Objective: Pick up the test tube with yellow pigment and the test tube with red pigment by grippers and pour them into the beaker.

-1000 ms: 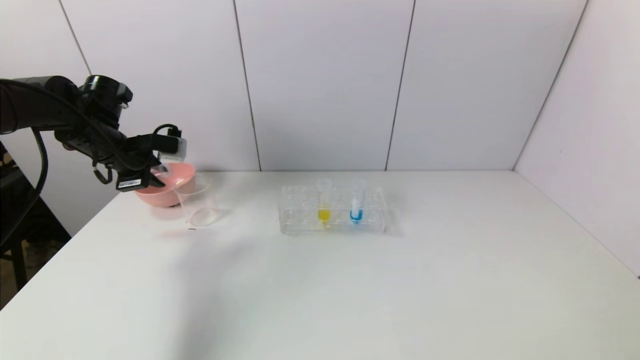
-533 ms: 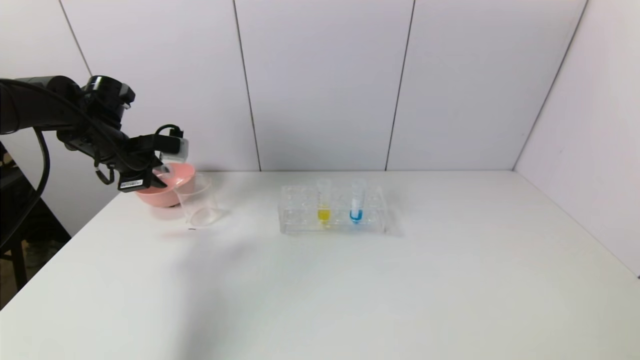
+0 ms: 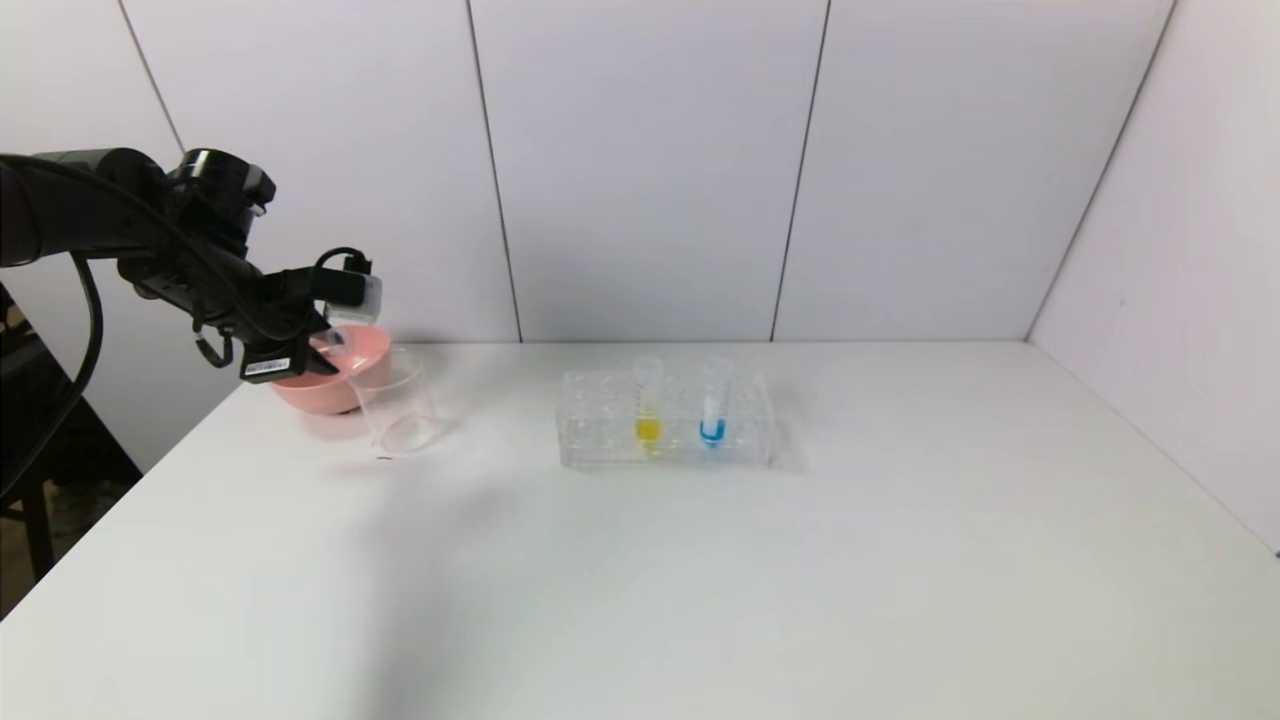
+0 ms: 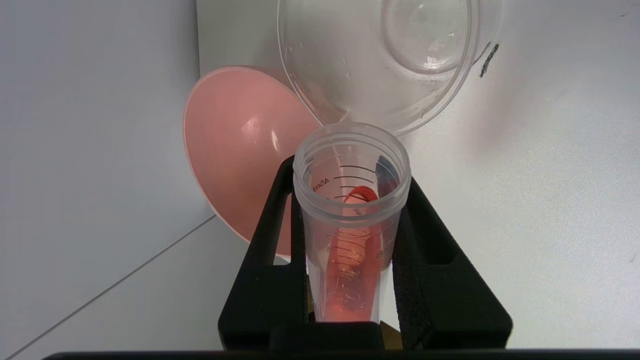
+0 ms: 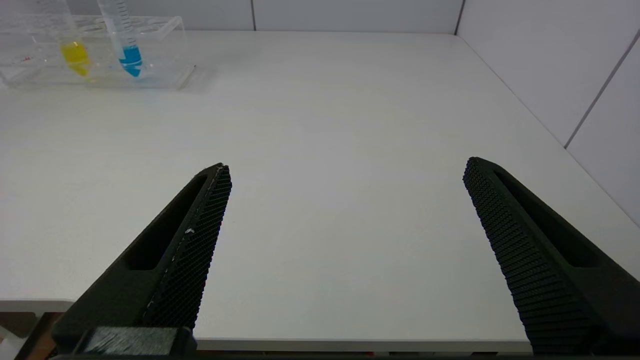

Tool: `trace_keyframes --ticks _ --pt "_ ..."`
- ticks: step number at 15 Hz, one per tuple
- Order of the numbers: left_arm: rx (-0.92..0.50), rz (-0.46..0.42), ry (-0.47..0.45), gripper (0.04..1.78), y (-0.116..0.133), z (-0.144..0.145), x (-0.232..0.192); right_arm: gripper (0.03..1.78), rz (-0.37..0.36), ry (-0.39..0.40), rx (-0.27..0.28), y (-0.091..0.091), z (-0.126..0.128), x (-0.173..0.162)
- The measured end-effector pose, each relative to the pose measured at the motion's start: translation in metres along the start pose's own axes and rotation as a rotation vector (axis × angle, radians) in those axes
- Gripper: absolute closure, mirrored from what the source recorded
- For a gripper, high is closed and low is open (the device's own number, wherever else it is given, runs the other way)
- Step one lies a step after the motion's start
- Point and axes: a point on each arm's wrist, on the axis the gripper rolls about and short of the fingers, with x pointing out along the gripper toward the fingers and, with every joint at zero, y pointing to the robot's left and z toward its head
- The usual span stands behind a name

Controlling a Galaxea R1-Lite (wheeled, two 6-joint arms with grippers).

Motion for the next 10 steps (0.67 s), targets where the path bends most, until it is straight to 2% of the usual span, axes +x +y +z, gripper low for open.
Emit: trace_keyframes --ticks 10 --pt "0.007 -0.022 -0.001 1.33 -0.0028 0.0051 -0.0004 0.11 0.000 0.000 0.000 0.0000 0.0000 0.0000"
